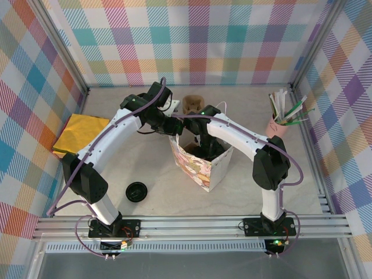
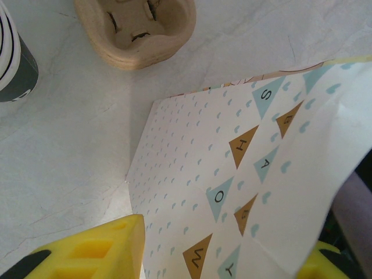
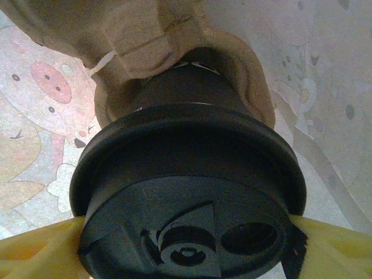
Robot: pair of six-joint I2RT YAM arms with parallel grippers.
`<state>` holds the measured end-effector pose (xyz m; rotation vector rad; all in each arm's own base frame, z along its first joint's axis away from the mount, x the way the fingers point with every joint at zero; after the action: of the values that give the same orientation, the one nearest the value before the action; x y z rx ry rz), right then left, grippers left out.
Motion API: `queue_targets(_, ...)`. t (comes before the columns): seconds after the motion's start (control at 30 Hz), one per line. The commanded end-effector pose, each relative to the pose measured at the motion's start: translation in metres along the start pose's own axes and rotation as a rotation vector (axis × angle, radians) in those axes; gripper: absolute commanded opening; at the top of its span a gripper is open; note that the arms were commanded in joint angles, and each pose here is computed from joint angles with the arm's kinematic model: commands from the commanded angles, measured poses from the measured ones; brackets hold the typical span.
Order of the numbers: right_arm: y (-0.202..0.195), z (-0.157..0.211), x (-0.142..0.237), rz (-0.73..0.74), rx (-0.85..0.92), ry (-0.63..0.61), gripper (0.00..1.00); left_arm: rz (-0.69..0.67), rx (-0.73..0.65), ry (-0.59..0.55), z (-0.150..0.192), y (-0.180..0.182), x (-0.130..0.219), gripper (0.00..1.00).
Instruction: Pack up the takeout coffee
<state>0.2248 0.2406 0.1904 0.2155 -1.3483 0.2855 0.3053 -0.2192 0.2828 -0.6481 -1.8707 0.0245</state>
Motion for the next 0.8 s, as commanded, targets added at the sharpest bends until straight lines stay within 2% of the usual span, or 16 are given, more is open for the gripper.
queue_targets(0.0,0.0011,0.0019,0.0048,-0.013,-0.014,0.009,0.80,0.003,-0.015,0.007,0.0072,-0.0041,0.0090,0.40)
queue_targets(0.77,0.0004,0.0035,0.0063,-0.015,-0.020,0.005,0.80,0.005,-0.013,0.009,0.0076,-0.0042,0.0087,0.40)
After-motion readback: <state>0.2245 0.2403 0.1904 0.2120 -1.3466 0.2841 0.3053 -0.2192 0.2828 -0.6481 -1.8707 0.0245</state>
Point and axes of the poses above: each hand's point on the last joint's axis, 136 mm out from that joint toward the fingers, its own x axis back along the fingers, its own y axis along the line the jaws close on, z = x × y, the point moved 6 cm from there along x, back along the fingers, and after that the axes turned 1 degree about -x, right-handed, at the moved point
